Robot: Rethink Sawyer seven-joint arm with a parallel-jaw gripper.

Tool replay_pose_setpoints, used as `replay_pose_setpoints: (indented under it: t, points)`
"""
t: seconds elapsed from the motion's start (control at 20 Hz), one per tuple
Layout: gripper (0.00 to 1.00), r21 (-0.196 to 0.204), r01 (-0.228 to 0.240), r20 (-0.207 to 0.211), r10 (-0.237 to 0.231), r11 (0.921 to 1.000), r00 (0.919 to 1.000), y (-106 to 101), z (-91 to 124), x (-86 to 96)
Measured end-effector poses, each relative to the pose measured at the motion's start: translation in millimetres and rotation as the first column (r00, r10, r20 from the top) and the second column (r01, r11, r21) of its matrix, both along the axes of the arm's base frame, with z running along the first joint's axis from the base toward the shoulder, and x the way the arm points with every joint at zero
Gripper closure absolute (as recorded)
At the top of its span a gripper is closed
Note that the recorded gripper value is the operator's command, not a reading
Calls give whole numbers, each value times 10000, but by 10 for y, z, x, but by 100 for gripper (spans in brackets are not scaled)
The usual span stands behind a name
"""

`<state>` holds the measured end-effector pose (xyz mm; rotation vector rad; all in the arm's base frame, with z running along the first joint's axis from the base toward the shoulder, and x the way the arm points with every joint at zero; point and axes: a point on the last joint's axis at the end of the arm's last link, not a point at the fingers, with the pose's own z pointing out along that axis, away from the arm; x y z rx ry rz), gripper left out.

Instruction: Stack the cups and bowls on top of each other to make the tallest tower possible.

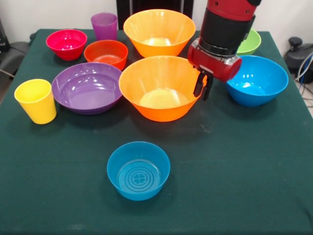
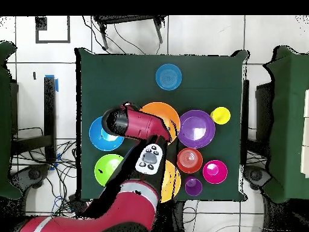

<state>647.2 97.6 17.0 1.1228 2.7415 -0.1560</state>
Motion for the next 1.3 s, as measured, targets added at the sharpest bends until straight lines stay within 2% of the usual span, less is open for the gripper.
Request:
replay_pose_setpoints:
  t: [0.4, 0.7, 0.85, 0.95, 1.3]
  points:
    - [100, 378, 210, -568, -188, 9991, 9982, 32, 462, 34]
    - [100, 668, 298, -731, -249, 9973, 9970, 76, 821, 76]
    - [100, 748, 303, -648, -255, 9967, 9976, 89, 977, 105]
    - [100, 782, 298, -431, -265, 9965, 9987, 85, 1108, 150]
    - [100, 866, 403, -24, -402, 9954, 9992, -1, 1351, 240]
